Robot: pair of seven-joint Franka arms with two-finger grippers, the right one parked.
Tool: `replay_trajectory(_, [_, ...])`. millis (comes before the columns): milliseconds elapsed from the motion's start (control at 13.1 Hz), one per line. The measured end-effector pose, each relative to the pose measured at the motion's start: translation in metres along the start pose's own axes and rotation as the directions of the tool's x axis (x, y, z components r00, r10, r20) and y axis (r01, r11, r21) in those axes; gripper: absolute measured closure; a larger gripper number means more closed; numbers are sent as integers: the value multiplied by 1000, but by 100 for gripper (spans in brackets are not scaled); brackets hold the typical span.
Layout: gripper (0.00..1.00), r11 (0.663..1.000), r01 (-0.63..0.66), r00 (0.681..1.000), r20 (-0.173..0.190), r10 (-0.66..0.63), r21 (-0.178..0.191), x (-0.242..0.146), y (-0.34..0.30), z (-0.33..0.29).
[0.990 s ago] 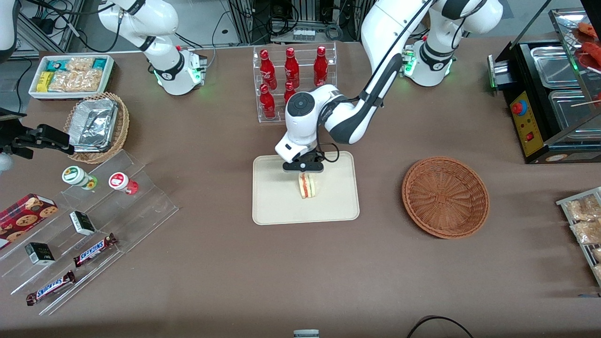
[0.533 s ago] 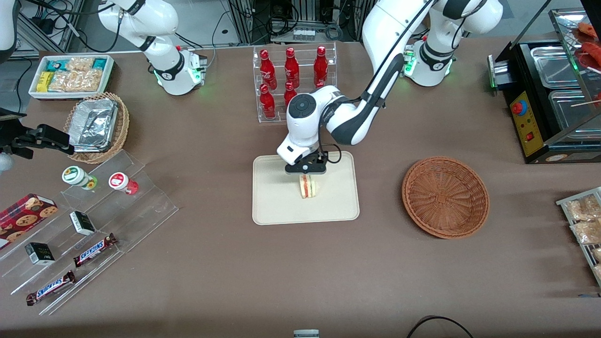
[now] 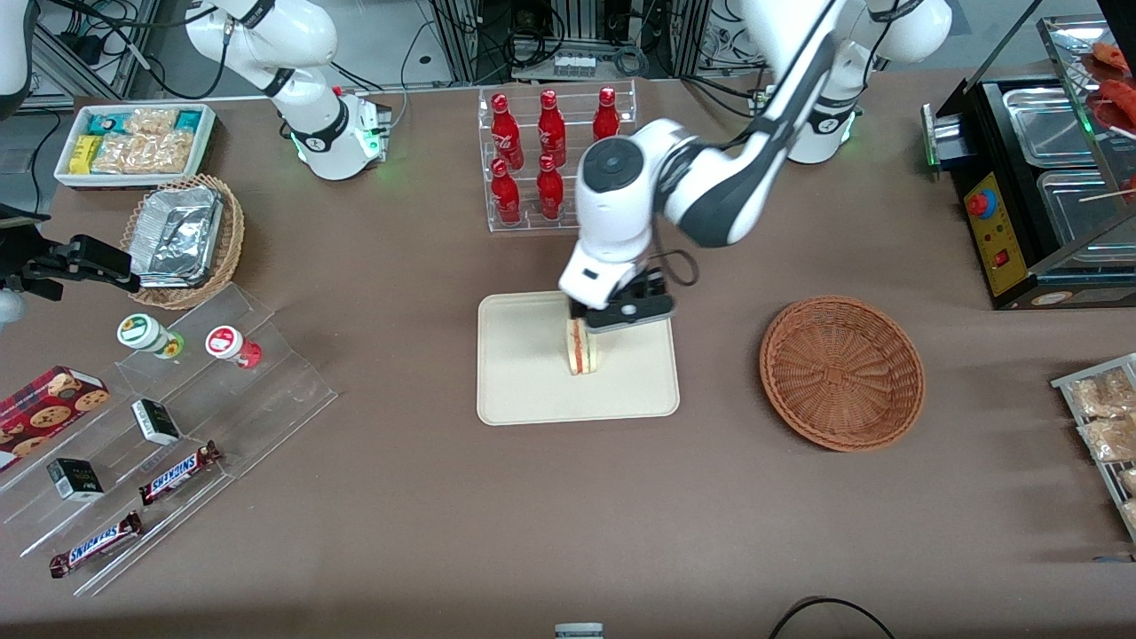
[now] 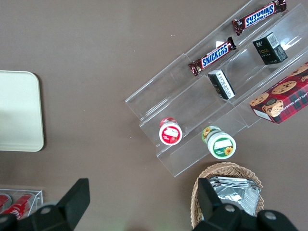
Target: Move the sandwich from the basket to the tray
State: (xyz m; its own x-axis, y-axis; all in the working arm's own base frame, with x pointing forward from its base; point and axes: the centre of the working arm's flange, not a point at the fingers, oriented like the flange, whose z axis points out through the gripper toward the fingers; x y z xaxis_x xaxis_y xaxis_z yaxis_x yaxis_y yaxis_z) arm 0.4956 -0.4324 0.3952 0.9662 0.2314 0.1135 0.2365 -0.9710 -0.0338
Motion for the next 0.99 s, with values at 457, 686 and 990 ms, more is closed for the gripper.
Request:
replay_trajectory(457, [0, 993, 59, 996, 56, -64, 98, 74, -122, -78])
replay_trajectory(686, [0, 994, 19, 995, 96, -29, 111, 106, -184, -100])
replay_trajectory(990, [0, 993, -70, 986, 159, 54, 97, 132, -265, -129])
